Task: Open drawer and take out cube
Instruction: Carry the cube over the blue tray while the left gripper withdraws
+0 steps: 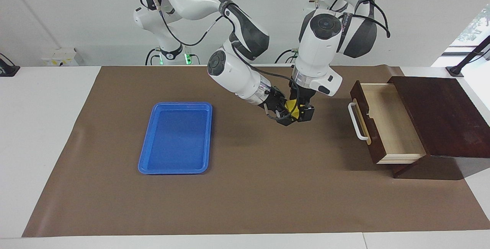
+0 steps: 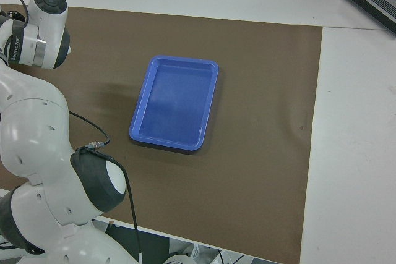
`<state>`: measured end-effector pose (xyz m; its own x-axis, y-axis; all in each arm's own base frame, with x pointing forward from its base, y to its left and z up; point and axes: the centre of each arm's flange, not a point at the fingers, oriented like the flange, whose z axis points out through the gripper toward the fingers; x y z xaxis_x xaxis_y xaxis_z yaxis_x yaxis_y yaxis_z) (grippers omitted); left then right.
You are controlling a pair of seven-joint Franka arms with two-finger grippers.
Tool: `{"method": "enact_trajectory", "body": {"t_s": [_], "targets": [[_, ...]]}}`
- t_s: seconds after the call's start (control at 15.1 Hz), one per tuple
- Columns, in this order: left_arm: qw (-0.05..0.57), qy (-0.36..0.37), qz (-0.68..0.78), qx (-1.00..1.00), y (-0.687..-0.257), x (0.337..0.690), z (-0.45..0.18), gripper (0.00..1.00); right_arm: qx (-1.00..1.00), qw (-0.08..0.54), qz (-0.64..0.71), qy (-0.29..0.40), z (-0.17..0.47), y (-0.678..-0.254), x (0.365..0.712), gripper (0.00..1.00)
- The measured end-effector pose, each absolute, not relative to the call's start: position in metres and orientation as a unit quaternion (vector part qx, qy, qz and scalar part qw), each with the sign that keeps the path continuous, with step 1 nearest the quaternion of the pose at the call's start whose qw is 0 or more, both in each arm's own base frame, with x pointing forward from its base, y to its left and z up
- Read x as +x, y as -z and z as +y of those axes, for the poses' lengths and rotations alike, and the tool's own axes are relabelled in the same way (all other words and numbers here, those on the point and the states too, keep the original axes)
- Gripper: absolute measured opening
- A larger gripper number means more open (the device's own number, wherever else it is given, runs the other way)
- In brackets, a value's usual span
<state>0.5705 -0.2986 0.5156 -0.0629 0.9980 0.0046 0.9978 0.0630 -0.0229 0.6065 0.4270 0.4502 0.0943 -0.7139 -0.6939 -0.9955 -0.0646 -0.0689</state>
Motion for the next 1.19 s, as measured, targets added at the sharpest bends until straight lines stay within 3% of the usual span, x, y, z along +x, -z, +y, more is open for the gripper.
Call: {"method": "enact_trajectory", "body": {"t_s": [0.33,0.8,0.99,1.19], "targets": [[0.032,-0.014,-0.711,-0.702,-0.494,0.582,-0.255,1.0,-0.676,0.272,0.636,-0.254,0.401,-0.448,0.621,0.56],[0.045,-0.026,-0.685,-0.726,-0.474,0.598,-0.153,1.0,-0.635,0.273,0.684,-0.231,0.207,-0.454,0.676,0.56],[0.038,-0.025,-0.674,-0.737,-0.467,0.603,-0.114,1.0,-0.654,0.262,0.672,-0.226,0.116,-0.428,0.66,0.56],[0.033,-0.025,-0.664,-0.747,-0.46,0.606,-0.079,1.0,-0.688,0.251,0.642,-0.225,0.068,-0.388,0.628,0.56]]}}
